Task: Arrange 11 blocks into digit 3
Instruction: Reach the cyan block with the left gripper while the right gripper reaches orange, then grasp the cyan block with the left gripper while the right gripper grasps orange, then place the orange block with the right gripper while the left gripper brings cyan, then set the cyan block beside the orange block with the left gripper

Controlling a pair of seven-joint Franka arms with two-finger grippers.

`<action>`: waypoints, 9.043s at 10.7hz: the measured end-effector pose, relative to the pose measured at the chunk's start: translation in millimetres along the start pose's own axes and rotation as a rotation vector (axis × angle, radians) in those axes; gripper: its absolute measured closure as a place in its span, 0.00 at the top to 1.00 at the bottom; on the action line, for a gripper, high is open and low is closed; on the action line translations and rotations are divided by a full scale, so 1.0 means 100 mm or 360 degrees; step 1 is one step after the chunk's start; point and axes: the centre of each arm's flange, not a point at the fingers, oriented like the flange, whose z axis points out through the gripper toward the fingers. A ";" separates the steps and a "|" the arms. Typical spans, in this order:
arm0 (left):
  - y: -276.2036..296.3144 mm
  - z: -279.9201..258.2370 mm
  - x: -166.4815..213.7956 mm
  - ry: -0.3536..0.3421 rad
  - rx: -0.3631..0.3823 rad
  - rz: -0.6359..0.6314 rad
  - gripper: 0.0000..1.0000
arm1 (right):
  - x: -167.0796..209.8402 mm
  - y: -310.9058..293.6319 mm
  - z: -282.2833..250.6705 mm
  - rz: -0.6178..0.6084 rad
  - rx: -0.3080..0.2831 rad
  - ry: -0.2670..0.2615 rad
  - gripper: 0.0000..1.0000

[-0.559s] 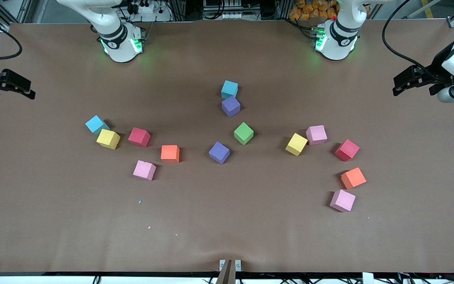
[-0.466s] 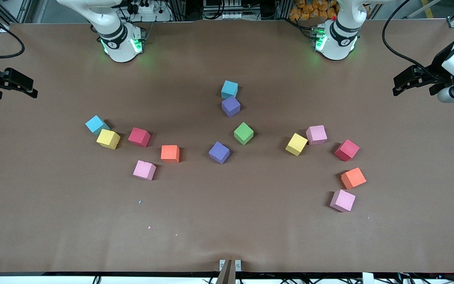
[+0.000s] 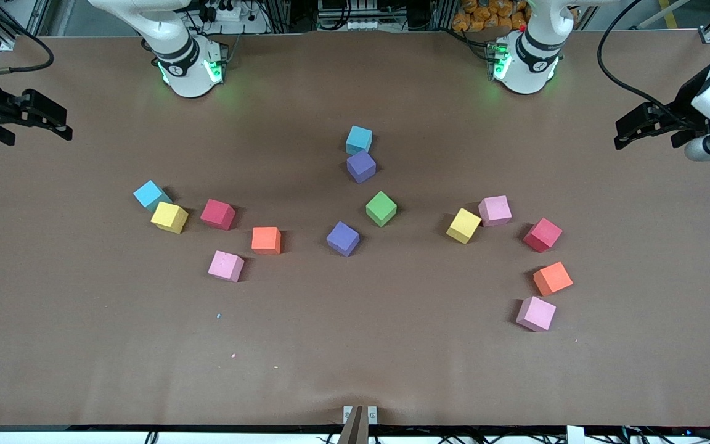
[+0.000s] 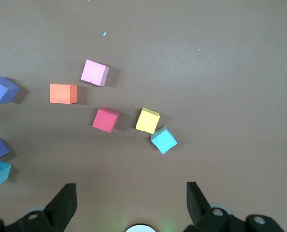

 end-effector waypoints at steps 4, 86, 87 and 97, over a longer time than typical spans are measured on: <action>0.74 0.54 0.02 -0.0127 0.0034 0.0178 1.00 | 0.15 0.55 0.12 0.0109 0.0063 0.0034 1.00; 4.35 4.52 -1.31 -0.0231 -0.0003 -0.0542 0.71 | -1.99 -4.08 4.36 -0.2378 -0.0102 -0.0155 0.62; 4.34 4.50 -1.28 -0.0237 -0.0004 -0.0556 0.61 | -2.04 -4.11 4.37 -0.2361 -0.0105 -0.0151 0.62; 3.11 3.08 -0.07 -0.0113 -0.0031 -0.0964 0.54 | -2.32 -4.37 4.58 -0.2298 -0.0090 -0.0022 0.62</action>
